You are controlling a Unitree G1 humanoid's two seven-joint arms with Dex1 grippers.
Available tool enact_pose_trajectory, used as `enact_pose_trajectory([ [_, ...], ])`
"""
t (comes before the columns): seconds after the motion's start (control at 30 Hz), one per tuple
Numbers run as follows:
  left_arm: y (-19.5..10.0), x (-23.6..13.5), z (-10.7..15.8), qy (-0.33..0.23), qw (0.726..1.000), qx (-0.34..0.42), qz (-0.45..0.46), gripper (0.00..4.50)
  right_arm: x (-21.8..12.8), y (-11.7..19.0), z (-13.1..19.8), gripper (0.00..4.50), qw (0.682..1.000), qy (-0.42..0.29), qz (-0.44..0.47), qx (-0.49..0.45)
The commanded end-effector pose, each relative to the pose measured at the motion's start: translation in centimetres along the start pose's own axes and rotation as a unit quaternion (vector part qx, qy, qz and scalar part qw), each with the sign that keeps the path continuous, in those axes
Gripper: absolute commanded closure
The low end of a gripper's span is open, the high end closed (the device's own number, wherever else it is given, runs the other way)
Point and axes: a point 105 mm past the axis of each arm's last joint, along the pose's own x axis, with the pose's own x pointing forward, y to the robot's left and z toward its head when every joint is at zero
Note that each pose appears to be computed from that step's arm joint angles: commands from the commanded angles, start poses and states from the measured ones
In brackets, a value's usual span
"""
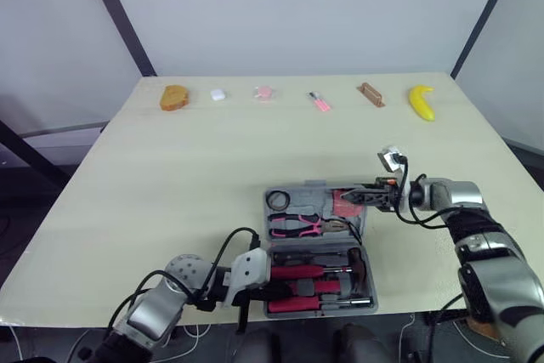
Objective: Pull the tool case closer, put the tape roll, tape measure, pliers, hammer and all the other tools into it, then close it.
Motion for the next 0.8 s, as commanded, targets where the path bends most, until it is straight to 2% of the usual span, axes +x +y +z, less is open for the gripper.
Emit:
enact_pose_trajectory([
  [0.03, -0.7, -0.4, -1.3, 0.007, 0.999, -0.036, 0.003, 4.50, 0.0, 2.4, 0.2, 0.02, 0.999, 0.010, 0.041, -0.018],
  [0.2, -2.6, -3.2, -0.1, -0.025, 0.999, -0.045, -0.008, 4.50, -0.9, 4.8, -1.2, 0.02, 0.998, 0.027, 0.057, -0.016],
  [0.3, -3.7, -6.4, -1.2, -0.005, 0.999, -0.045, 0.013, 4.50, -1.8, 6.4, -2.4, 0.02, 0.998, 0.040, 0.052, -0.020],
  [0.43, -2.5, -11.5, -1.4, -0.043, 0.986, -0.111, 0.113, 4.50, -3.9, 7.2, -4.3, 0.02, 0.997, 0.054, -0.011, -0.046],
  [0.53, -0.4, -14.4, -1.5, -0.061, 0.974, -0.120, 0.184, 3.78, -6.0, 7.0, -5.9, 0.00, 0.990, 0.066, -0.087, -0.088],
  [0.57, 0.6, -15.1, -1.2, -0.072, 0.968, -0.111, 0.213, 3.22, -6.9, 6.9, -6.4, 0.00, 0.984, 0.068, -0.118, -0.112],
  [0.6, 1.5, -15.7, -0.8, -0.084, 0.962, -0.105, 0.237, 2.88, -7.6, 6.7, -6.5, 0.00, 0.976, 0.066, -0.150, -0.142],
  [0.63, 2.3, -16.0, -0.4, -0.094, 0.957, -0.102, 0.255, 2.20, -8.3, 6.4, -6.5, 0.00, 0.964, 0.060, -0.183, -0.182],
  [0.67, 2.7, -16.1, -0.2, -0.100, 0.954, -0.101, 0.265, 1.89, -8.7, 6.2, -6.4, 0.00, 0.955, 0.054, -0.203, -0.208],
  [0.7, 3.0, -16.1, 0.0, -0.103, 0.952, -0.099, 0.271, 1.35, -9.1, 6.1, -6.4, 0.00, 0.946, 0.049, -0.221, -0.232],
  [0.73, 3.1, -16.2, 0.2, -0.105, 0.951, -0.097, 0.274, 1.35, -9.3, 6.1, -6.4, 0.00, 0.940, 0.046, -0.231, -0.246],
  [0.77, 3.4, -16.2, 0.4, -0.108, 0.950, -0.091, 0.279, 0.69, -9.7, 6.2, -6.5, 0.00, 0.935, 0.041, -0.242, -0.256],
  [0.8, 3.8, -16.3, 0.6, -0.111, 0.948, -0.092, 0.285, 0.34, -10.2, 6.2, -6.6, 0.00, 0.925, 0.034, -0.259, -0.276],
])
